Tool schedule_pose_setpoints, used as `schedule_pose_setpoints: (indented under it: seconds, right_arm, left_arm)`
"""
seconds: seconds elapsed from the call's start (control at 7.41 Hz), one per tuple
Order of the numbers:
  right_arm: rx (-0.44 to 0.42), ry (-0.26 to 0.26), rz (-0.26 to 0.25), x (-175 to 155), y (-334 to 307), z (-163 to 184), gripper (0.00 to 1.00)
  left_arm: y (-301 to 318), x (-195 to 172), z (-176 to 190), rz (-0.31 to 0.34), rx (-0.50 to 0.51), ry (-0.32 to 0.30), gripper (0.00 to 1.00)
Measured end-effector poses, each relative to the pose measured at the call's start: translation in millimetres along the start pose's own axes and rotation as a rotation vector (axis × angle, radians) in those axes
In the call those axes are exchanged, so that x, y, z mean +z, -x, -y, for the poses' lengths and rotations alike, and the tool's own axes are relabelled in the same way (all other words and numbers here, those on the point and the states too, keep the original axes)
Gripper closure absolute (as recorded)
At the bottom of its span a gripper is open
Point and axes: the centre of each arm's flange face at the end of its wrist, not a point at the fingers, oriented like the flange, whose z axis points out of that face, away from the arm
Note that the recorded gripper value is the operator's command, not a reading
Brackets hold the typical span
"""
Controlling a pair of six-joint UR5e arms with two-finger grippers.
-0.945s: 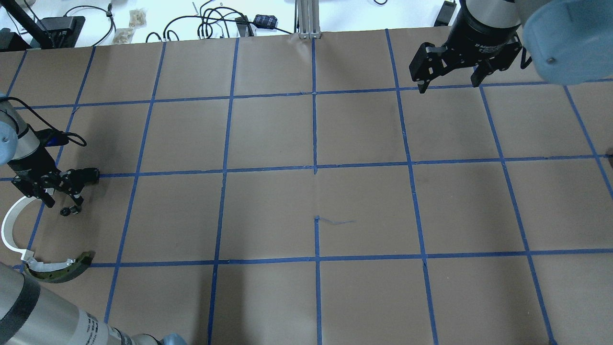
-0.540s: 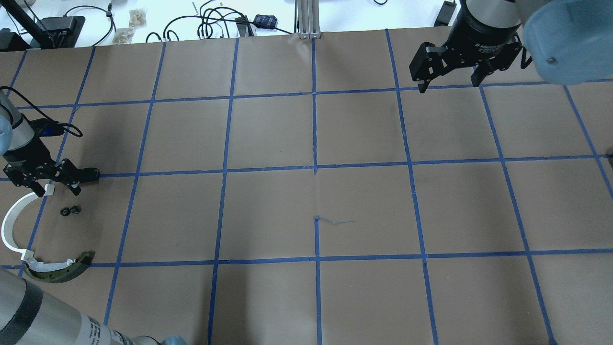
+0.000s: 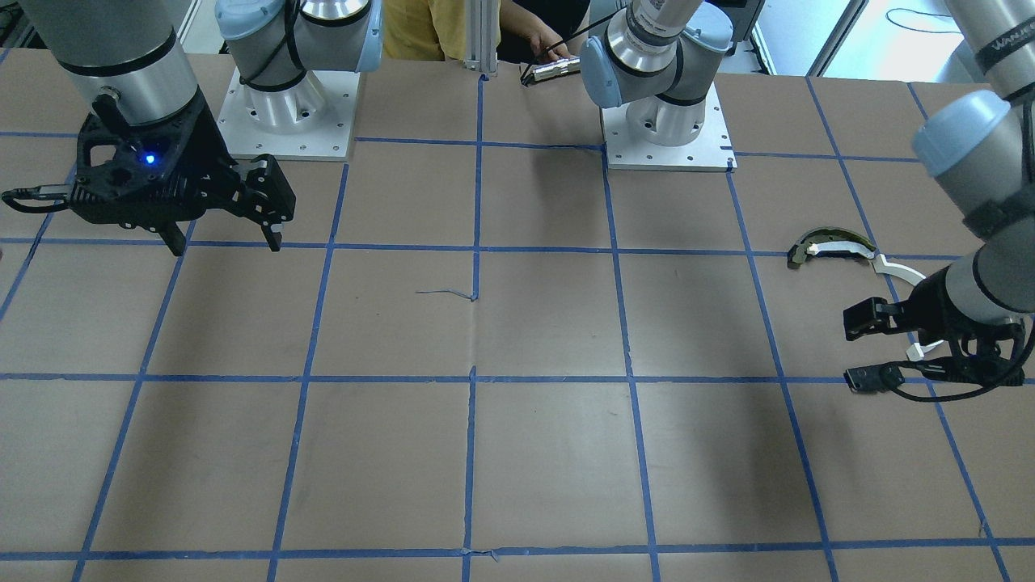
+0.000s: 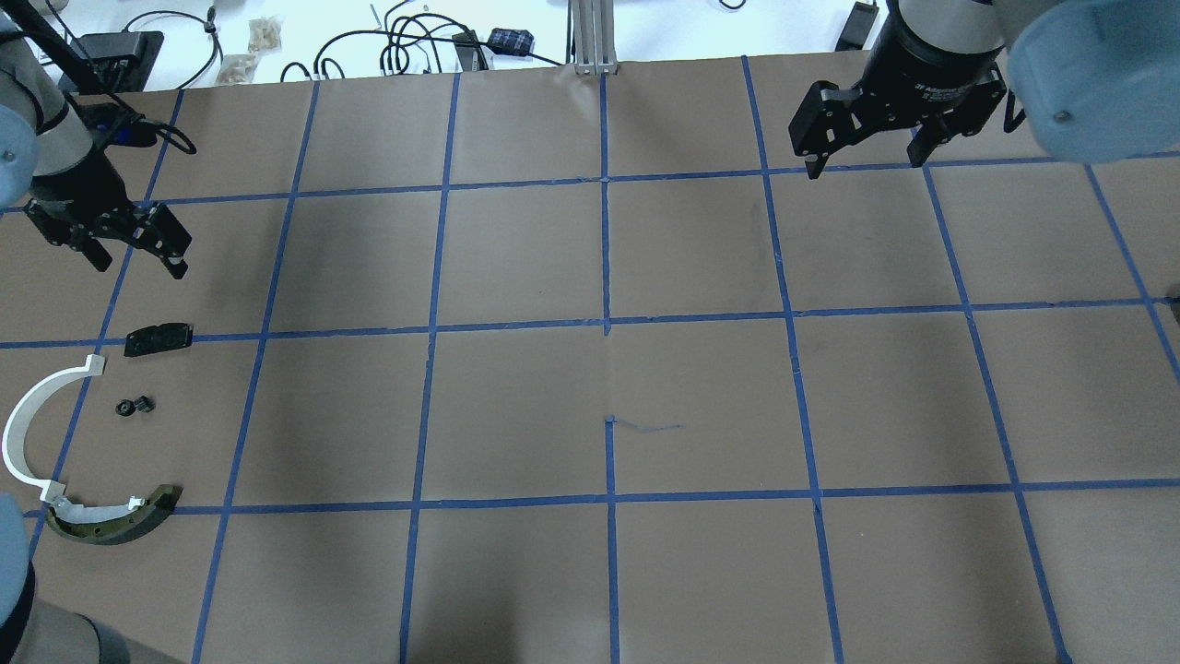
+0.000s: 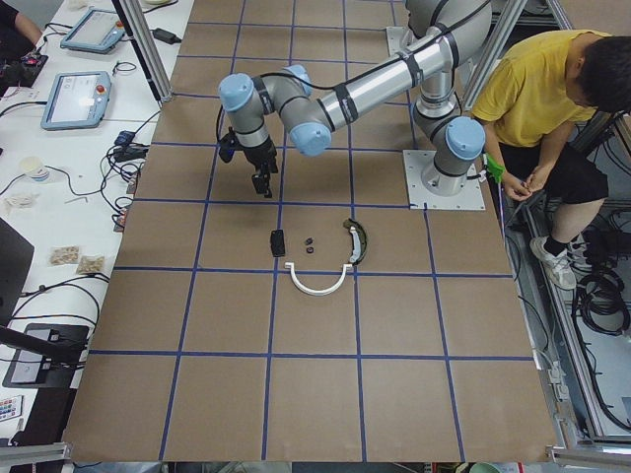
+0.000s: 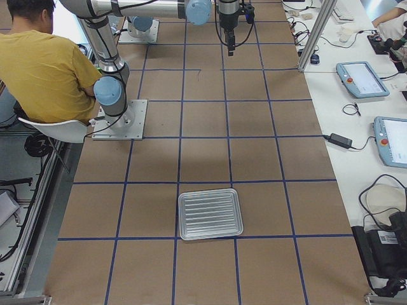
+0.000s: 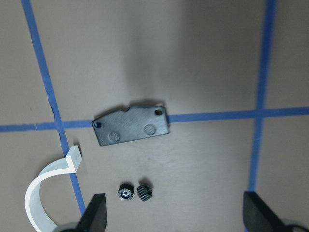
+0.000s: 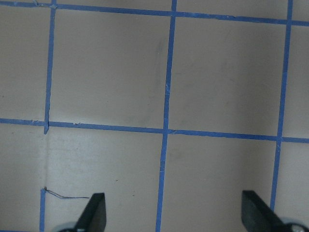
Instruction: Place bearing gear from tray to pile
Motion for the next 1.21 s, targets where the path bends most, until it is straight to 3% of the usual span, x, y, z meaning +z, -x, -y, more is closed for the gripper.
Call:
schedule_pose_setpoints:
  seconds: [0.27,0.54,0.81,1.21]
  right_arm:
    - [-0.001,0.0,0.0,0,-1,0,0.0]
    - [-0.001,-0.001,0.0,0,-1,0,0.0]
    - [-0.001,-0.001,0.0,0,-1,0,0.0]
    - [-0.003,0.002,-0.01,0,-1,-1,0.0]
  left_arm:
    - [-93,-76,-26,-0.036,-0.029,-0.101,0.0]
    - [-175,-114,-58,-0.052,-0.101,-0.141,0.0]
    - [-215,-118,-76,-0.047,-0.112,-0.14,0.0]
    - [-220,-114,-85,-0.049,-0.104,-0.139,0.0]
